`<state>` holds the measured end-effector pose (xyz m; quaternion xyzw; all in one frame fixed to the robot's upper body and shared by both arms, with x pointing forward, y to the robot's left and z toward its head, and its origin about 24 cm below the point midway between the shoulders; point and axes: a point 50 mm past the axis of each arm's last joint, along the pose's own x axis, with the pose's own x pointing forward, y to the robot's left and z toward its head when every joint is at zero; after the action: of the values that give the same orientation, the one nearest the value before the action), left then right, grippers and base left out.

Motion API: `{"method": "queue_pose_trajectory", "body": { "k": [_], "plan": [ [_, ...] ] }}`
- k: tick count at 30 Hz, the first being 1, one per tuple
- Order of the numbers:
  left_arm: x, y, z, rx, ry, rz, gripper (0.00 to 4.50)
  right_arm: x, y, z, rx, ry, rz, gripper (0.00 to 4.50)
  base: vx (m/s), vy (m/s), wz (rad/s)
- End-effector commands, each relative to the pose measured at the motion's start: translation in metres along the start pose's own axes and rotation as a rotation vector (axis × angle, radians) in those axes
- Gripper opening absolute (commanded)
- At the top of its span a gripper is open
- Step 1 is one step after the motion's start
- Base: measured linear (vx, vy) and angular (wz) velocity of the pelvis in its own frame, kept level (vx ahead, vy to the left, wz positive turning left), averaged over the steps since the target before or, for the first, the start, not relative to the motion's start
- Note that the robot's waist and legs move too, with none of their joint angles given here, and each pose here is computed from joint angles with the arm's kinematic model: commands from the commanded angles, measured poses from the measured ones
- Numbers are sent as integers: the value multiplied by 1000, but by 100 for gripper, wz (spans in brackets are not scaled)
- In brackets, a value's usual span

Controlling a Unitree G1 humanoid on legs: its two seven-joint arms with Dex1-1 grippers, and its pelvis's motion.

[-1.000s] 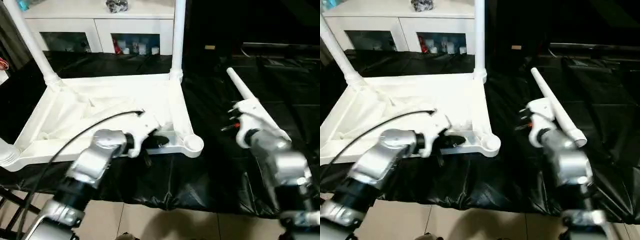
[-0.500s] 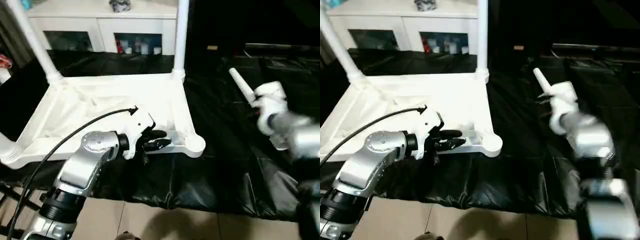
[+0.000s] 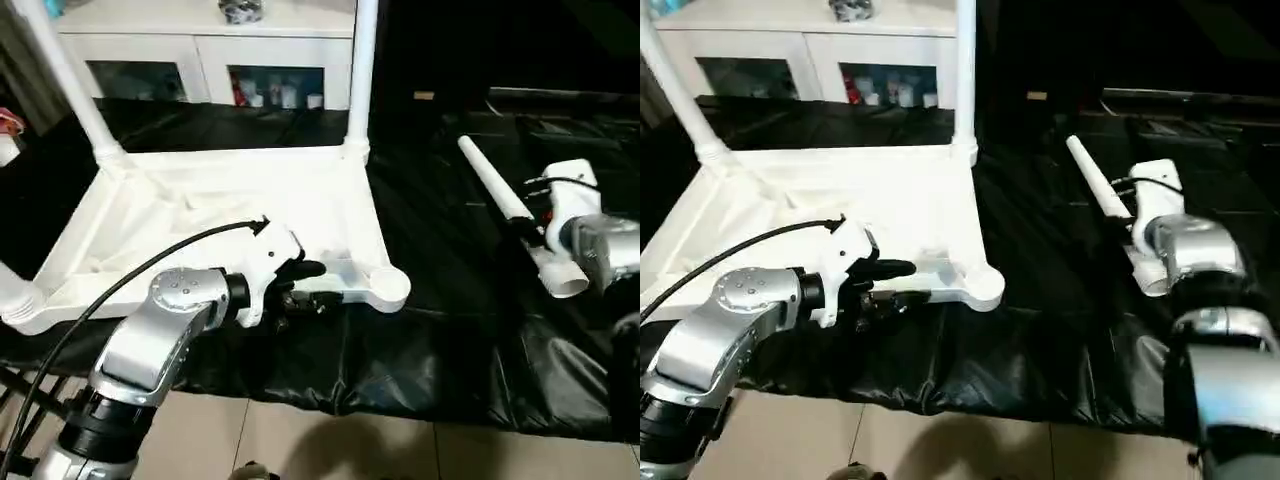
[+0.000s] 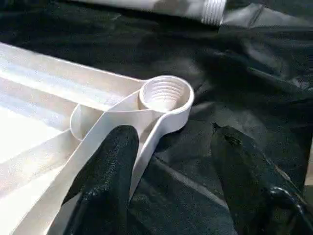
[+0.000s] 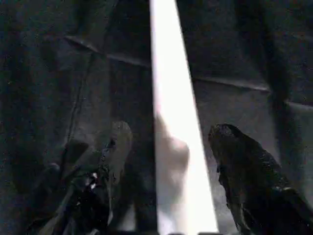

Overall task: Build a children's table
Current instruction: Pick table leg

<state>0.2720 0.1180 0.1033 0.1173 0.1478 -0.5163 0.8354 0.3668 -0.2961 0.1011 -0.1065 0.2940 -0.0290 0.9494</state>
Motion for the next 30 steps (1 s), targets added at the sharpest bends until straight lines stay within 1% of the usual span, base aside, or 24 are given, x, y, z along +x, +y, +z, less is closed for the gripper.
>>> {"method": "queue_pose_trajectory", "body": {
  "k": [1, 2, 5, 8, 12, 20, 21, 24, 26, 29, 30],
  "plan": [
    [-4, -1, 0, 4, 11, 10, 310, -1, -6, 2, 4, -14, -19, 329, 0, 0, 0],
    [-9, 1, 1, 23, 17, 43, 315, 0, -8, 0, 15, -3, -33, 332, 0, 0, 0],
    [-14, 1, 1, 21, 26, 60, 346, 1, -10, -4, 21, 21, -42, 333, 0, 0, 0],
    [-23, 0, 0, 14, 49, 53, 346, 1, -12, -11, 32, 55, -50, 333, 0, 0, 0],
    [-37, -3, -1, 4, 84, 59, 346, 2, -12, -26, 61, 140, -3, 333, 0, 0, 0],
    [-48, -3, -3, 1, 124, 47, 346, 0, -13, -37, 41, 221, 43, 333, 0, 0, 0],
    [-48, -1, -2, 3, 132, 43, 350, 0, -13, -39, 47, 233, 50, 304, 0, 0, 0],
    [-50, 2, -1, 5, 140, 37, 350, -1, -11, -41, 60, 260, 70, 292, 0, 0, 0],
    [-50, 2, 0, 3, 141, 31, 350, -1, -11, -42, 67, 268, 75, 262, 0, 0, 0],
    [-52, 2, 1, 4, 148, 17, 350, -1, -10, -46, 78, 286, 88, 250, 0, 0, 0],
    [-53, 2, 2, 3, 150, 13, 350, -1, -9, -48, 89, 292, 91, 239, 0, 0, 0]
  ]
}}
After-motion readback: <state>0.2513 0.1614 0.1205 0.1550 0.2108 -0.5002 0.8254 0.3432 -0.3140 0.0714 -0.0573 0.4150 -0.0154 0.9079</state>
